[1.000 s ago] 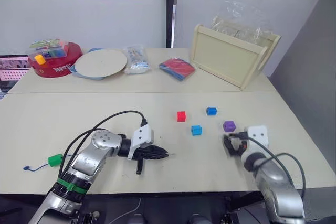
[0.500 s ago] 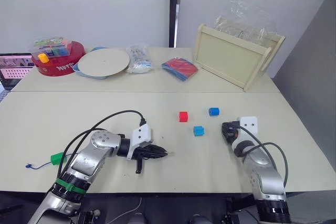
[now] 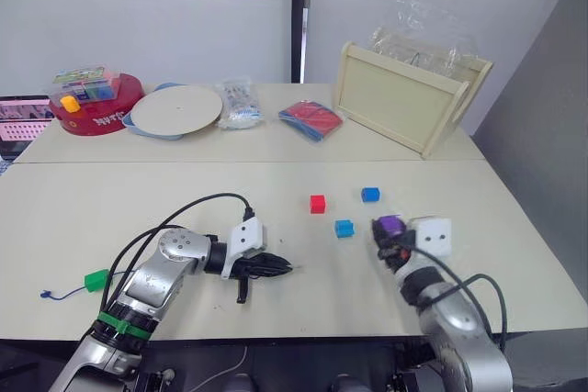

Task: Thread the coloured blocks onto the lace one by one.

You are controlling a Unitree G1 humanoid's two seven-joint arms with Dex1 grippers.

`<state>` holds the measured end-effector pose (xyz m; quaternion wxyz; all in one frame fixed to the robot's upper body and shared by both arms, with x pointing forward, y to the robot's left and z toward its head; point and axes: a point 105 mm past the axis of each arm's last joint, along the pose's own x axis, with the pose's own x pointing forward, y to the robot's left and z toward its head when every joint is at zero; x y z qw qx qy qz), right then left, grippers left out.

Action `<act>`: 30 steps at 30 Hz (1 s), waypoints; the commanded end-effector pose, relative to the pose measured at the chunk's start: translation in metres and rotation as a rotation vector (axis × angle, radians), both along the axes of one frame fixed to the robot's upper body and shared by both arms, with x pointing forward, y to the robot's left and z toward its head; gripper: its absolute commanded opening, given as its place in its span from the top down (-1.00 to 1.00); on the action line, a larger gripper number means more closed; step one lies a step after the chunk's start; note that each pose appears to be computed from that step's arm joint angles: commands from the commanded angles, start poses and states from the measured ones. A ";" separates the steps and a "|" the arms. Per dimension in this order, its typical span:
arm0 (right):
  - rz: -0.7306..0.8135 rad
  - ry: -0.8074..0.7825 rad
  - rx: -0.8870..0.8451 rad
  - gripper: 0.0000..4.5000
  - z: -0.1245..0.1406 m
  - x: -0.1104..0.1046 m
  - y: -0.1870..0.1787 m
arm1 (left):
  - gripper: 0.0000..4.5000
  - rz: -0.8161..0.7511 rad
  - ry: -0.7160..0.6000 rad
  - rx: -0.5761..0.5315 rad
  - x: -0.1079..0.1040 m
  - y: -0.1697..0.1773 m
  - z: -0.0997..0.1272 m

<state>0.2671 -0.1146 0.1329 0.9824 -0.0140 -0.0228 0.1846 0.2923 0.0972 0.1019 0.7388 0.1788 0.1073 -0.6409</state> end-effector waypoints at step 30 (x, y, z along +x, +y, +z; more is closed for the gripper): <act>0.711 0.181 -0.140 -0.99 0.020 -0.022 0.020 | 1.00 0.013 -0.029 -0.001 -0.008 0.011 0.016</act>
